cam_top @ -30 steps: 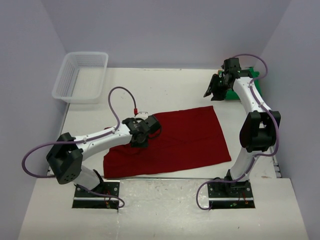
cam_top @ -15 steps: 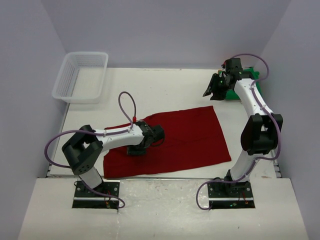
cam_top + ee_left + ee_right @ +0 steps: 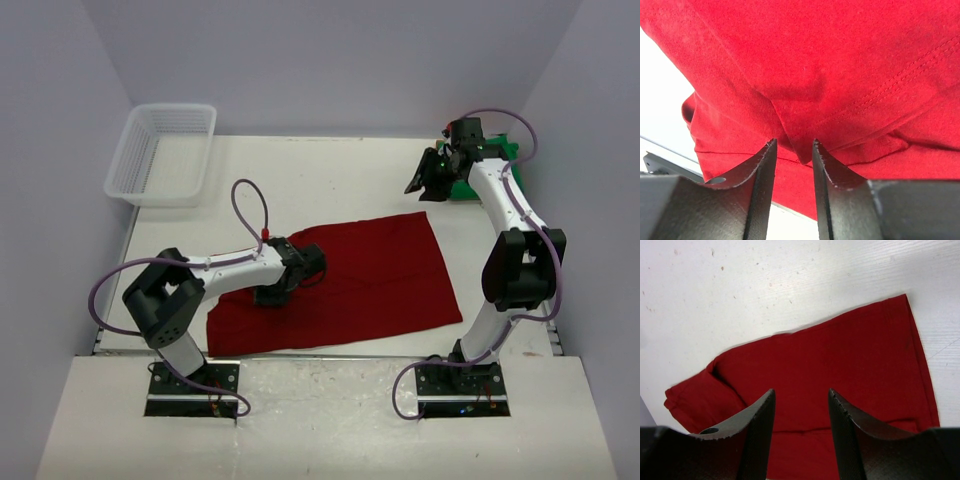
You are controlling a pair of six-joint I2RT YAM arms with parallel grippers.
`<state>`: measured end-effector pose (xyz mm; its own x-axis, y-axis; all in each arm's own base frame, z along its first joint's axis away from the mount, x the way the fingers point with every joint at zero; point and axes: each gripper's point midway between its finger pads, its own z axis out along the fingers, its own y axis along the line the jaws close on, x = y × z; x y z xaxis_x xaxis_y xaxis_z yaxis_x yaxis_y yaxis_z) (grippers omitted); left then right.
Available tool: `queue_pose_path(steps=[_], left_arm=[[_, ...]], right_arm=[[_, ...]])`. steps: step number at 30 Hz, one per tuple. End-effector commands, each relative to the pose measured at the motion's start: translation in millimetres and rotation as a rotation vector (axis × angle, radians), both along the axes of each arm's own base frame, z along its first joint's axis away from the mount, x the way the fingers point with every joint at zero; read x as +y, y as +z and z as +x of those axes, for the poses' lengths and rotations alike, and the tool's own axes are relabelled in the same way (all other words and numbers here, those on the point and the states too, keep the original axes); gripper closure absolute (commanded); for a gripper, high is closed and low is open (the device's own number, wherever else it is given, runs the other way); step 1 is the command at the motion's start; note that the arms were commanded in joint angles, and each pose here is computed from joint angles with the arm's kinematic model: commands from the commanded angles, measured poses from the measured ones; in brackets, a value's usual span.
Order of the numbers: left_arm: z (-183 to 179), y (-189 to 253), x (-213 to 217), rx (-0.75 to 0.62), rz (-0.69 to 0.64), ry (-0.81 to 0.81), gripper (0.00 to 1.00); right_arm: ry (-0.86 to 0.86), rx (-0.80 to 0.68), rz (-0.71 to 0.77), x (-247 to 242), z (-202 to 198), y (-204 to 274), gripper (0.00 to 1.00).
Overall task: Fold and stack the t-shirts
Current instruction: Grap the side of the flattened tshirt furthest away from the robot with both arms
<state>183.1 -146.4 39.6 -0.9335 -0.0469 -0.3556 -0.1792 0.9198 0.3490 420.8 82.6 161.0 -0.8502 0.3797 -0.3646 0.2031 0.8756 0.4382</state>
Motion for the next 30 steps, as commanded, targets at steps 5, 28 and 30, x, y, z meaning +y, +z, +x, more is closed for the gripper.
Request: queue_pose_path(steps=[5, 28, 30], left_arm=[[12, -1, -8, -0.026, -0.032, -0.015, 0.68], [-2, -10, -13, 0.028, -0.097, -0.024, 0.75], [-2, -12, -15, 0.034, -0.102, -0.029, 0.77]], right_arm=[[0.029, -0.082, 0.014, 3, 1, 27, 0.52], [0.036, -0.083, 0.02, 5, 1, 26, 0.52], [0.038, -0.079, 0.021, 5, 0, 25, 0.52]])
